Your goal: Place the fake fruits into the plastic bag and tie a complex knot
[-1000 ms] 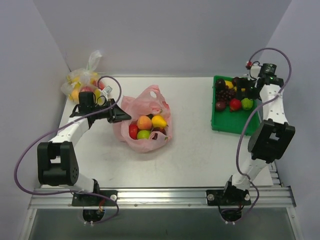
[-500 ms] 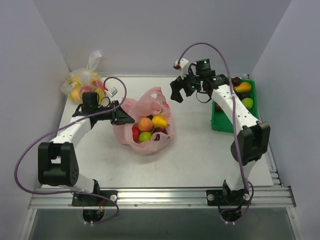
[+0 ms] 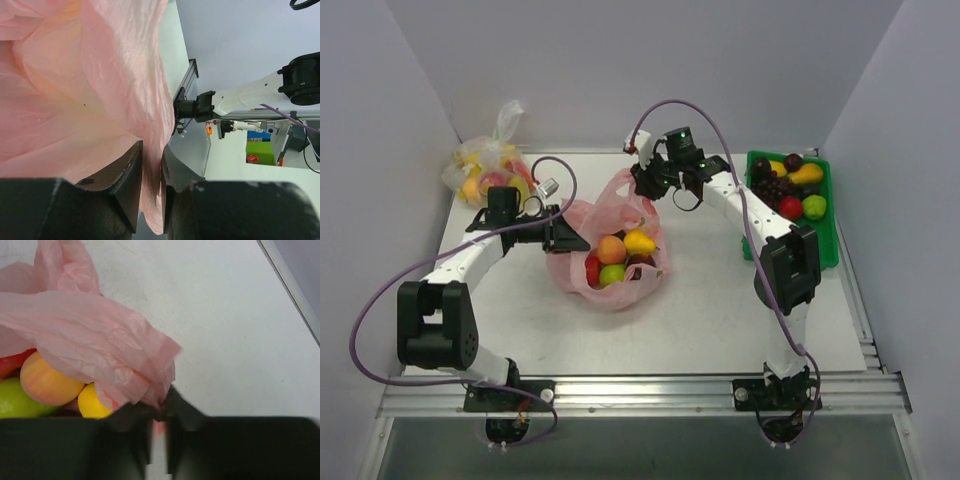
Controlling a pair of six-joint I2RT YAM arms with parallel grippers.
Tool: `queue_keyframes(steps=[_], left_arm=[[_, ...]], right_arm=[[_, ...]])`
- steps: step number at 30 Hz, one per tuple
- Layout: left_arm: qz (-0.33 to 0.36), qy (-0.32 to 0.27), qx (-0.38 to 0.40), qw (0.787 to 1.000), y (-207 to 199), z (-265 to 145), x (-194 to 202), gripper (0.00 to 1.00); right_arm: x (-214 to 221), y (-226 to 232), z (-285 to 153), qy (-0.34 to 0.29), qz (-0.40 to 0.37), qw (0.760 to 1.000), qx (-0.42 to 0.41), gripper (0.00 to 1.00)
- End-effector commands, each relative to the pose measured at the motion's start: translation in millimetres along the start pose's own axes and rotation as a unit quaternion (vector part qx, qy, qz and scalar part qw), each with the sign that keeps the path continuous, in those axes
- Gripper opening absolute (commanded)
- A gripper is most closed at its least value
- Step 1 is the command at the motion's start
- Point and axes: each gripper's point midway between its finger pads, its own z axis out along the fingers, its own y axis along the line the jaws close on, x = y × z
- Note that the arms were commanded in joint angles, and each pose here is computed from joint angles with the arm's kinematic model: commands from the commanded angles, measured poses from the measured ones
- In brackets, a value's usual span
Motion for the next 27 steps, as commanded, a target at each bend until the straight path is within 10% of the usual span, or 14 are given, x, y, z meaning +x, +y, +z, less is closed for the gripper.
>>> queue_keyframes(steps=[1, 8, 13, 20, 27], left_arm=[[0.042, 0.005, 0.006, 0.999, -8.0, -0.9, -9.7, 0.28], [0.133, -0.062, -0.061, 0.987, -15.8, -21.6, -81.9, 0.39], [0.259, -0.1, -0.087, 0.957, -59.8, -37.6, -115.9, 0.71], [0.414, -0.033, -0.09, 0.905, -111.1, -25.1, -66.2, 0.72], [0.621, 0.182, -0.072, 0.759, -82.1, 10.6, 55.9, 0.5]], right_arm=[[-41.6, -11.7, -28.9, -0.049, -0.011, 0.998, 0.037, 0.0], [-11.5, -7.1, -87.3, -0.015, 0.135, 0.988, 0.068, 0.0], [19.0, 15.1, -128.0, 0.005, 0.257, 0.964, 0.067, 0.0], [64.2, 79.4, -142.5, 0.046, 0.319, 0.946, 0.035, 0.0], [77.9, 92.2, -148.4, 0.057, 0.34, 0.938, 0.03, 0.0]])
